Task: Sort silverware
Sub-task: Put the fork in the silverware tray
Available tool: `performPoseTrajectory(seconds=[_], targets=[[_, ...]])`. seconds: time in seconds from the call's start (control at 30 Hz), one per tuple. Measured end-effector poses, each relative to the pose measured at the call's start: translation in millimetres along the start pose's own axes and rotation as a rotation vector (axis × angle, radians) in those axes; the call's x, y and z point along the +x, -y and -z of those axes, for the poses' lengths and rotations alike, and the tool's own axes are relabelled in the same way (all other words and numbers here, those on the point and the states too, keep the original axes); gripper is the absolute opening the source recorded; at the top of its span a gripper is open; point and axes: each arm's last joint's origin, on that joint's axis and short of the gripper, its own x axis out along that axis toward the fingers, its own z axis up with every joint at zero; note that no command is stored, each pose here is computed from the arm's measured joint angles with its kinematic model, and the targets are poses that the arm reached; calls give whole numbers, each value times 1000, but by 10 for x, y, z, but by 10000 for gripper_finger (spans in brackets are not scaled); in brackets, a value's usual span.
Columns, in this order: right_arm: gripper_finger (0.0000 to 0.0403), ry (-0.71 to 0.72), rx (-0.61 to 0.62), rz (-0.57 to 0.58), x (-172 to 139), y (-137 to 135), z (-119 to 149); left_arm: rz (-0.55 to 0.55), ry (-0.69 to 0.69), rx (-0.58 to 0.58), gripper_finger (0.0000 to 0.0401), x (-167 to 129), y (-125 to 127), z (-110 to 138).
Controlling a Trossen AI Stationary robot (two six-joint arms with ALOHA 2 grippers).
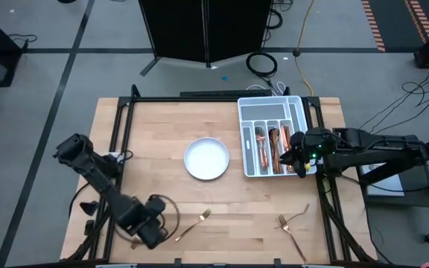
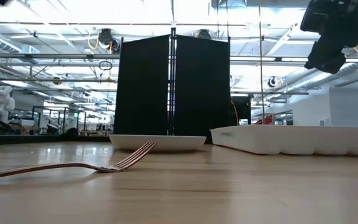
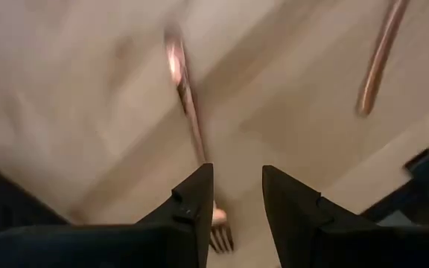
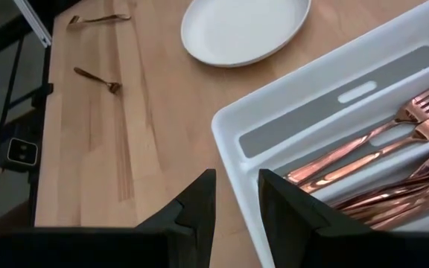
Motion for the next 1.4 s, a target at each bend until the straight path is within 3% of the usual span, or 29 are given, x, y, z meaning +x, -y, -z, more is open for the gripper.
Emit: performPoseTrajectory(seconds=[0.2,0.3,0.7,1.03,1.4], targets=[[93,-23,2,-10,43,-6,-10,5,-10,-73,111,210,-2,273],[93,-31,3,-7,62,-7,-14,21,-13,-56,111,280,-5,358],[93,-34,10,-5,94,-11,-30,-108,-22,52,111,662,-3,418],[93,-42,12,-1,123,-12,-39,-143,-44,106,111,763,9,452],[93,-42,10,0,126,-12,-40,-108,-97,130,111,1012,2,461]])
